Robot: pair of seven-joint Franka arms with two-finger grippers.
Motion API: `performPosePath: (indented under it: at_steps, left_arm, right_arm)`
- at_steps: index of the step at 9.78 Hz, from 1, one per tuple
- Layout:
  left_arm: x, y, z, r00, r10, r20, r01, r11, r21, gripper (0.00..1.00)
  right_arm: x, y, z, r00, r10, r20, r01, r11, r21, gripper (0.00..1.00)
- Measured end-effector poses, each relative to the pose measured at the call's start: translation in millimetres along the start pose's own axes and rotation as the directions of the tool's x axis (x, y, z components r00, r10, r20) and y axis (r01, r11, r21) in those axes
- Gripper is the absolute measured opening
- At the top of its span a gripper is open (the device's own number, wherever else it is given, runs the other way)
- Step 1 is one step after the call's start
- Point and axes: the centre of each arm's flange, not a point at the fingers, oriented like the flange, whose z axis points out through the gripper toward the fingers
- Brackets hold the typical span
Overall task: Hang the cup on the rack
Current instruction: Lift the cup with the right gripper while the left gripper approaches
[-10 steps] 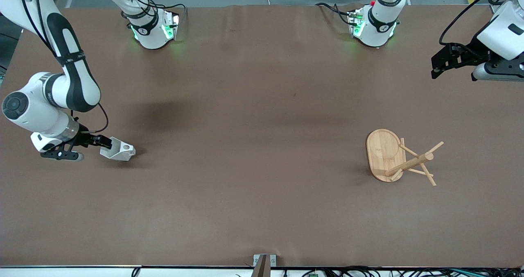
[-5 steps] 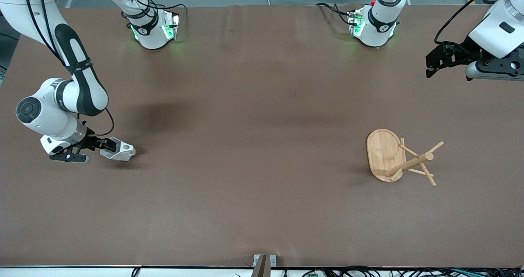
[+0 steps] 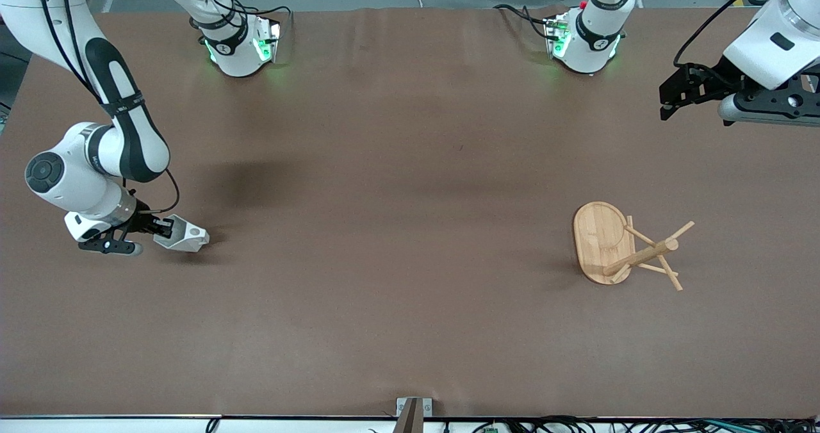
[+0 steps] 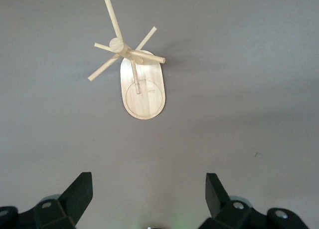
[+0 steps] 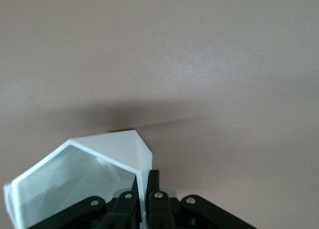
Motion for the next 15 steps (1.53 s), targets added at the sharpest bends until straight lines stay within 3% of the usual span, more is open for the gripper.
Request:
performPosePath:
  at_steps: [2, 4, 6, 8, 9, 11, 13, 15]
  left_arm:
    - [0, 1, 0, 1.000, 0.003, 0.000, -0.003, 1.000, 0.000, 1.00]
    - [0, 2, 0, 1.000, 0.004, 0.000, -0.004, 1.000, 0.000, 1.00]
    - [0, 3, 0, 1.000, 0.006, -0.001, -0.006, 1.000, 0.000, 1.00]
    - [0, 8, -1, 1.000, 0.014, -0.003, -0.014, 1.000, -0.012, 1.00]
    - [0, 15, -1, 0.999, 0.048, -0.004, -0.049, 0.997, -0.054, 1.00]
    - [-2, 40, 0, 0.968, 0.251, -0.023, -0.252, 0.958, -0.136, 1.00]
    - [-10, 112, 4, 0.882, 0.468, -0.053, -0.470, 0.869, -0.152, 1.00]
    - [-29, 206, 4, 0.791, 0.599, -0.125, -0.612, 0.775, -0.157, 1.00]
  right_arm:
    - [1, -4, -6, 0.999, -0.006, 0.043, 0.006, 1.000, 0.008, 0.05]
    - [18, -22, -72, 0.996, -0.026, 0.080, 0.023, 0.999, 0.041, 0.05]
    - [26, -59, -158, 0.992, -0.019, 0.125, -0.005, 0.981, 0.194, 0.05]
    - [31, -95, -205, 0.992, -0.023, 0.128, -0.025, 0.932, 0.362, 0.05]
    - [30, -118, -210, 0.992, -0.030, 0.126, -0.028, 0.901, 0.434, 0.05]
    - [24, -170, -215, 0.988, -0.042, 0.145, -0.053, 0.804, 0.593, 0.05]
    - [13, -224, -215, 0.983, -0.056, 0.177, -0.091, 0.685, 0.722, 0.05]
    - [-2, -273, -212, 0.979, -0.109, 0.173, -0.080, 0.575, 0.814, 0.05]
